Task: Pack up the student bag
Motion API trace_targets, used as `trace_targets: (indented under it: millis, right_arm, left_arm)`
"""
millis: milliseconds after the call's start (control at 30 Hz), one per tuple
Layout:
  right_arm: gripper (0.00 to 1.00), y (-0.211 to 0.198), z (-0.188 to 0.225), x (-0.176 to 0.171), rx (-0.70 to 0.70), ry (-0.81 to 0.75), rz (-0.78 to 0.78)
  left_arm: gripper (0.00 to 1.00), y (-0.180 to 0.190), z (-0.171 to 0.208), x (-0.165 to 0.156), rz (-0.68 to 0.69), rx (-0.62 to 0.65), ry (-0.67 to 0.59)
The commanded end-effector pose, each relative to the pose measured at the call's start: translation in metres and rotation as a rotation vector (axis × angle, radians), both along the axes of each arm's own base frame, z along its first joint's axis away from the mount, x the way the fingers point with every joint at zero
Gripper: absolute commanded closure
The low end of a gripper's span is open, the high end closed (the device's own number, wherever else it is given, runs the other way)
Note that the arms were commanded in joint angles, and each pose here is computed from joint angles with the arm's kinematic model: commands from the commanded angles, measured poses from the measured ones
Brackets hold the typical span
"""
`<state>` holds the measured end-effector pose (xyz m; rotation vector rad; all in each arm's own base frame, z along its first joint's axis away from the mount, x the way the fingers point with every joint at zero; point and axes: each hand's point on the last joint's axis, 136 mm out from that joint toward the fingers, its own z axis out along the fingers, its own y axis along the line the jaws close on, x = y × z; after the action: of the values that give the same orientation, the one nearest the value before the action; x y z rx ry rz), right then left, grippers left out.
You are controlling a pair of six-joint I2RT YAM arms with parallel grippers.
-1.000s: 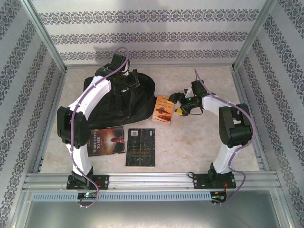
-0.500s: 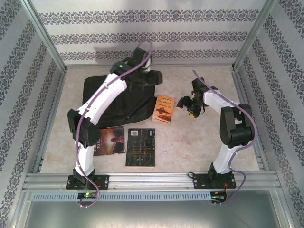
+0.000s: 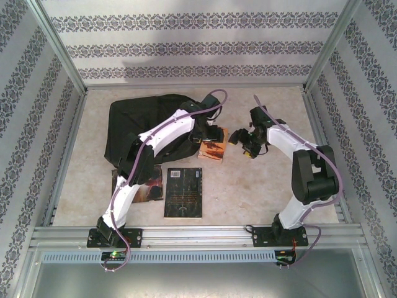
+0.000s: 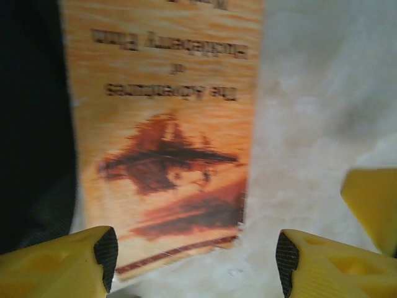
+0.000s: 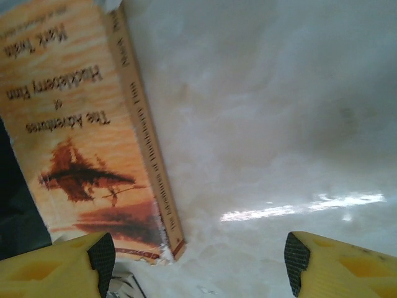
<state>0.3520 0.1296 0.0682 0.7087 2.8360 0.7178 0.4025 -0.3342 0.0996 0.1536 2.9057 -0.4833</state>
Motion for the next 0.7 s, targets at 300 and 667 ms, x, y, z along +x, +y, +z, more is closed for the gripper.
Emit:
trace_targets:
  millis: [300,667]
  right_arm:
    - [0.33,0.038,-0.021,0.025,0.167,0.057,0.015]
    - [0.58,0.039,-0.048,0.058,0.294,0.120,-0.138]
  left_arm:
    - [0.31,0.024,-0.063,0.023,0.097,-0.029,0.128]
    - [0.32,0.000,-0.080,0.019,0.102,-0.179,0.220]
